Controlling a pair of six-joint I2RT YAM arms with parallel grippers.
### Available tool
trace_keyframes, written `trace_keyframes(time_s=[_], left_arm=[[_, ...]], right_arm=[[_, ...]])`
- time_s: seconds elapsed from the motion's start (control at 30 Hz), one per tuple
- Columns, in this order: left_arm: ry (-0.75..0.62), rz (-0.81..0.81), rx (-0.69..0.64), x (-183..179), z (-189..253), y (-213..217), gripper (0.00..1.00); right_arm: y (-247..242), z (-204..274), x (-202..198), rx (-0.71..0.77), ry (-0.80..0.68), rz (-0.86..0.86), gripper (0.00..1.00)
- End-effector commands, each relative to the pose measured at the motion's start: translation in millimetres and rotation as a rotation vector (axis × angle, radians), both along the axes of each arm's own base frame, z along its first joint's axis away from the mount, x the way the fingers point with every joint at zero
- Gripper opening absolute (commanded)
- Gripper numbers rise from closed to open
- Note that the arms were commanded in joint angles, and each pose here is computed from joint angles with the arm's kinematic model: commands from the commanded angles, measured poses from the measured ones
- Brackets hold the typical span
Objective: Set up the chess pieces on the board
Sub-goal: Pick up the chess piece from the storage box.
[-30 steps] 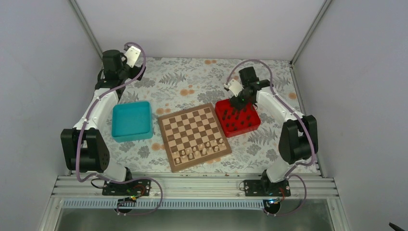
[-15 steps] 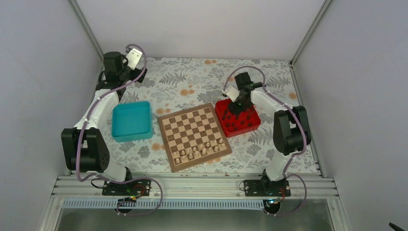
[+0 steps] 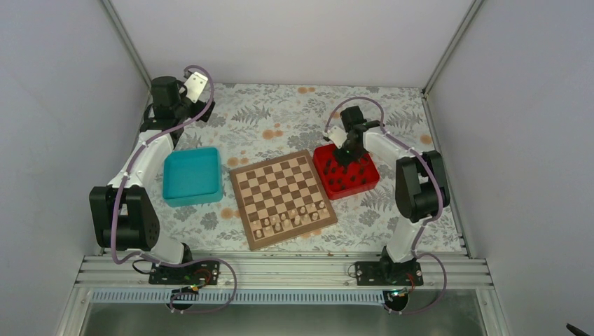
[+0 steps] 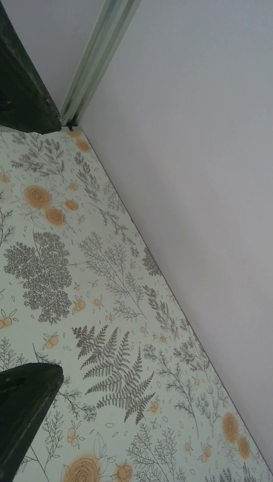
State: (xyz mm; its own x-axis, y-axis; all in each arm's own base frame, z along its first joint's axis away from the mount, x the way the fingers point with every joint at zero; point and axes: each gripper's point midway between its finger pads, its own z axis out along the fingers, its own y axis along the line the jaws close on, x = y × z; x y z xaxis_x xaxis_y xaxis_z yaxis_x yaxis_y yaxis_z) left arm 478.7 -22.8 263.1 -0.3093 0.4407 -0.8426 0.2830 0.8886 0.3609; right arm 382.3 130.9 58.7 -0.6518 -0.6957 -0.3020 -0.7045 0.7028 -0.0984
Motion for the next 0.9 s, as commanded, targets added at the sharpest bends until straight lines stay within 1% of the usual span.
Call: trace_keyframes(time_s=[0.0,0.27,0.3,0.33,0.43,0.47,0.53,0.63,0.77,0.87], left_arm=[[-0.006,-0.021,-0.012,-1.8,1.6,-5.0,1.00],[0.005,-0.053,-0.018,-4.0,0.0,-10.4,1.00],[0.005,-0.057,-0.019,-4.4,-0.1,-11.1,1.00],[0.007,-0.061,-0.021,-4.6,-0.6,-12.2,1.00],[0.007,-0.067,-0.024,-5.1,0.1,-13.2,1.00],[0.005,-0.066,-0.024,-5.5,0.7,-12.9,1.00],[0.005,-0.065,-0.023,-5.9,0.5,-12.6,1.00],[0.004,-0.066,-0.021,-6.4,0.9,-12.8,1.00],[0.000,-0.070,-0.023,-6.3,3.1,-13.3,1.00],[-0.001,-0.075,-0.027,-5.5,4.4,-14.8,1.00]], right_arm=[[-5.0,-9.7,4.8,-0.013,0.001,-0.026,0.31],[-10.9,-15.9,2.0,-0.029,0.022,-0.041,0.31],[-11.6,-15.9,1.8,-0.030,0.022,-0.042,0.29],[-12.0,-16.0,1.8,-0.029,0.022,-0.044,0.27],[-11.5,-11.7,2.0,-0.024,0.013,-0.043,0.13],[-11.9,-8.0,2.5,-0.023,0.005,-0.045,0.10],[-12.4,1.2,3.6,-0.022,-0.010,-0.048,0.08],[-15.4,20.4,4.1,-0.035,-0.032,-0.057,0.08],[-8.6,65.6,6.5,-0.038,-0.081,-0.033,0.09],[10.2,100.0,8.5,-0.033,-0.117,0.020,0.10]])
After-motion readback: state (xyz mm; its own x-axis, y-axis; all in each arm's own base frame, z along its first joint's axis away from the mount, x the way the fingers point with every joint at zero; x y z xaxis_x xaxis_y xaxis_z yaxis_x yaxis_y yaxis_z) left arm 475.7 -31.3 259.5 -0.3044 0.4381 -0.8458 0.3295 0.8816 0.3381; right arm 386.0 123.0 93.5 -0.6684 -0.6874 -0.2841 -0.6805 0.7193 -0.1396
